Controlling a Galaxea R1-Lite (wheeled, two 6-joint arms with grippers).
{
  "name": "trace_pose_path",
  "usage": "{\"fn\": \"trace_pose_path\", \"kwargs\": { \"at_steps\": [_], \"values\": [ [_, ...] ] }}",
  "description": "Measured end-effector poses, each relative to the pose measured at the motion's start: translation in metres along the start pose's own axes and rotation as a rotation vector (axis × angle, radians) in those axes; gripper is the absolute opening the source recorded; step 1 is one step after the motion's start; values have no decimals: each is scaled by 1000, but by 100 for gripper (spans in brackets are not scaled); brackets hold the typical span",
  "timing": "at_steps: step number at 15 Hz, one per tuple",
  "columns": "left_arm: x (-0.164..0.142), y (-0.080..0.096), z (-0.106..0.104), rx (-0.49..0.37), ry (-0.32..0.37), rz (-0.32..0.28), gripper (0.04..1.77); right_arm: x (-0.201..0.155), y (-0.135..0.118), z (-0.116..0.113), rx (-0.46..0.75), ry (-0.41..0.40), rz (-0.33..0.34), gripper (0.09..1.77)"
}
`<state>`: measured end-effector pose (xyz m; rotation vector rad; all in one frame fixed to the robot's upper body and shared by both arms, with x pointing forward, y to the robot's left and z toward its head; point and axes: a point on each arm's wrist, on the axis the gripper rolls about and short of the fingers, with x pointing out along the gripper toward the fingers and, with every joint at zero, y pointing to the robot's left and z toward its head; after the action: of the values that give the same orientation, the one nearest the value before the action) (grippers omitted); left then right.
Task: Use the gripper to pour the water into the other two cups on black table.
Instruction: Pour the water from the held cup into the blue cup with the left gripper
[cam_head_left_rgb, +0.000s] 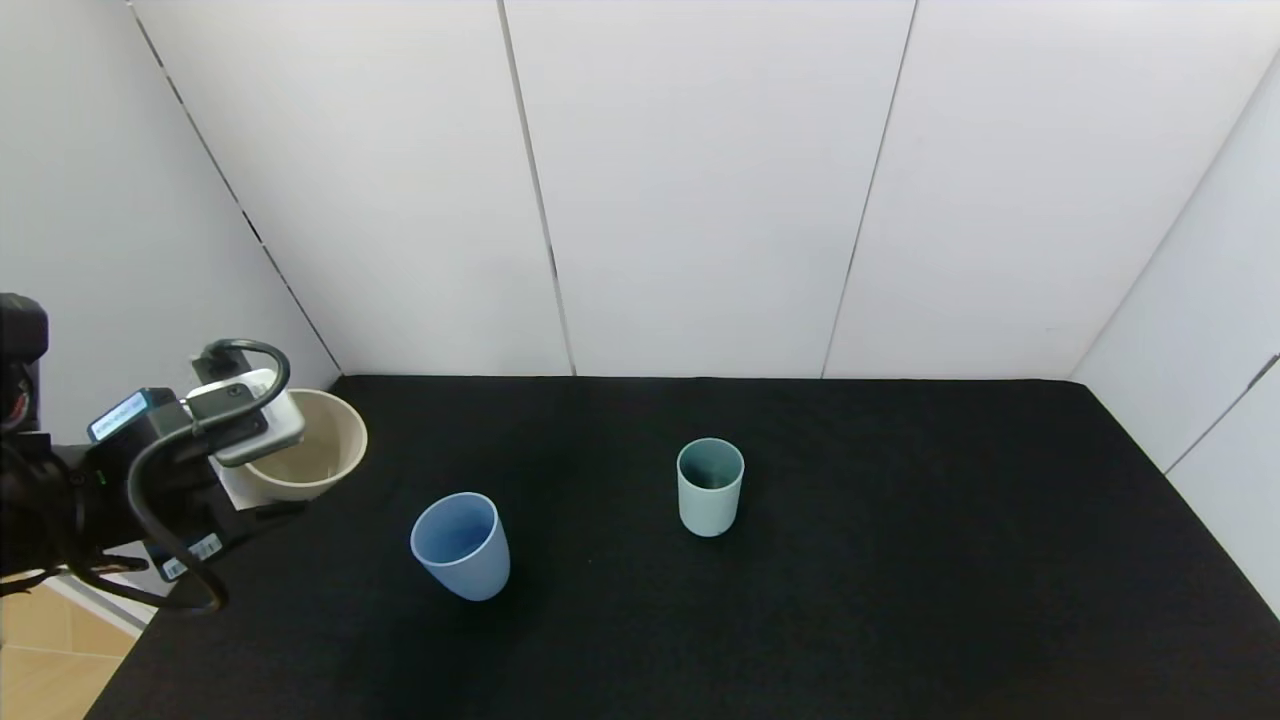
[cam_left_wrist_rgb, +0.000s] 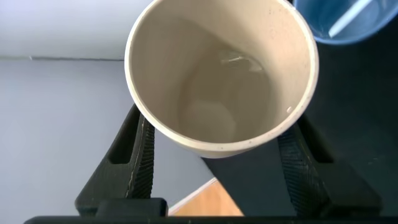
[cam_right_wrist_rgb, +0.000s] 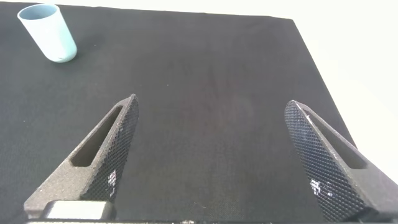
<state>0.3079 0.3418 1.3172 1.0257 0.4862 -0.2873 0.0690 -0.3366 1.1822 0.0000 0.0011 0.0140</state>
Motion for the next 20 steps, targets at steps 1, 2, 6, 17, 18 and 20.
{"fn": "trace_pose_path", "kwargs": {
  "at_steps": [1,2,6,17,18,20],
  "values": [
    [1,-3,-1,37,3,-12,118,0,0,0,0,0,0,171],
    [2,-7,0,60,0,-24,118,0,0,0,0,0,1,171],
    [6,-19,9,141,20,-56,118,0,0,0,0,0,0,171],
    [25,-37,23,326,129,-85,118,0,0,0,0,0,0,171],
    [27,-37,23,335,132,-86,118,0,0,0,0,1,0,171],
    [30,-36,24,354,153,-77,118,0,0,0,-1,1,0,171]
  ]
}}
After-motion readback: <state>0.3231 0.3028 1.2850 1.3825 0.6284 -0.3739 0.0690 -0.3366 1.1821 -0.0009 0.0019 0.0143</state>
